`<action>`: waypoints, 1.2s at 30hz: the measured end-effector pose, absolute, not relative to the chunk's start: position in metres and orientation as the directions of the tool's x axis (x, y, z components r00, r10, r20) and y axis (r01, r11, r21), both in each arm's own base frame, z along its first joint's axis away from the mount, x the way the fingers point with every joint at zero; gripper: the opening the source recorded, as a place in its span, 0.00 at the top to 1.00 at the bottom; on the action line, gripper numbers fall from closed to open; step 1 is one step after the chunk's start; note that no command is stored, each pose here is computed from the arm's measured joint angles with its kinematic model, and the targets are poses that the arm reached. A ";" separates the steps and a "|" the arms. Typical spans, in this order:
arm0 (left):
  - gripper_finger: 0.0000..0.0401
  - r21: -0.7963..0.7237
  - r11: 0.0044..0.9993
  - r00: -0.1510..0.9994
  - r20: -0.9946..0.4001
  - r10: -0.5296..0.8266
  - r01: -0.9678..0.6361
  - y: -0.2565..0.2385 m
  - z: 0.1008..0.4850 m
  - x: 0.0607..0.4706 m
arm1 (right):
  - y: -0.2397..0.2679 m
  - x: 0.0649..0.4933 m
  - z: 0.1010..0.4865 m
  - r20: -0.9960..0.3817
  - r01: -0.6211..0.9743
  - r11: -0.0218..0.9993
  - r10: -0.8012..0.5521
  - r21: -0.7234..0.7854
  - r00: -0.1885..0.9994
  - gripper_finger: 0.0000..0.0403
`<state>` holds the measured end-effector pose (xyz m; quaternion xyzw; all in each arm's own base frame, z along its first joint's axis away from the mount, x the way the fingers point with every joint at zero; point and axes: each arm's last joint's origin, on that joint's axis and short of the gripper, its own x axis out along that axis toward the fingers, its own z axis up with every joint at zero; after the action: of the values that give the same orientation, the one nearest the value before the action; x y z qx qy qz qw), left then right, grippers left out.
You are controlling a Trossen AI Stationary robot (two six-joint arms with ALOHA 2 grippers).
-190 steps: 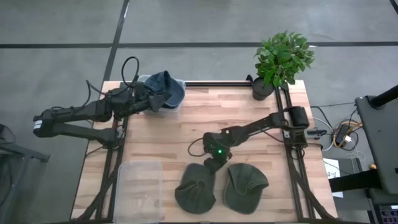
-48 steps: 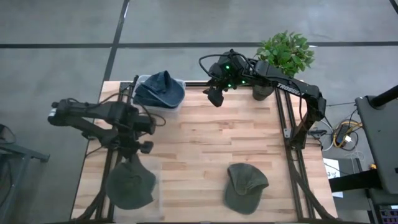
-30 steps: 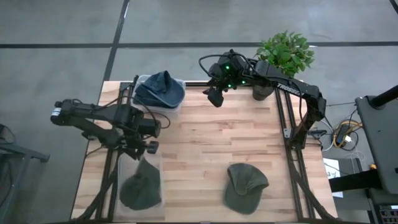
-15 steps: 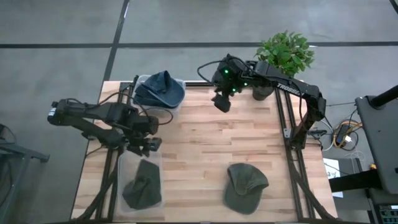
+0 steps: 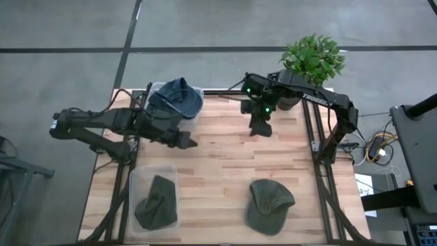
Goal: Pick & Place hat
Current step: Put the green cap into the bottom transparent bin
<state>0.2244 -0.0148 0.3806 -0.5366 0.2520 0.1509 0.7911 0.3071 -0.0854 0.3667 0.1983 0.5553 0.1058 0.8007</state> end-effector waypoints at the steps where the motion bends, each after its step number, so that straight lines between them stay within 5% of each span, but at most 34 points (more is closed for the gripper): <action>1: 0.65 -0.772 0.390 0.832 -0.554 -0.025 -0.502 -0.013 0.380 0.227 | -0.083 0.306 0.364 -0.852 0.053 0.896 0.399 0.441 0.340 0.47; 16: 0.65 -0.695 0.432 0.778 -0.627 0.025 -0.574 -0.002 0.351 0.269 | -0.029 0.275 0.336 -0.873 0.032 0.879 0.468 0.476 0.137 0.47; 27: 0.65 -0.724 0.418 0.818 -0.568 0.089 -0.549 0.008 0.345 0.292 | 0.011 0.224 0.315 -0.873 0.275 0.836 0.487 0.475 0.030 0.47; 36: 0.65 -0.632 0.642 0.863 -0.496 0.093 -0.433 0.011 0.354 0.293 | 0.050 0.193 0.290 -0.853 0.658 0.610 0.513 0.443 0.098 0.47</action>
<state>0.2931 0.0112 0.3545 -0.3956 0.2149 0.1493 0.8804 0.1934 0.0503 0.2903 0.4377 0.6688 -0.0603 0.5979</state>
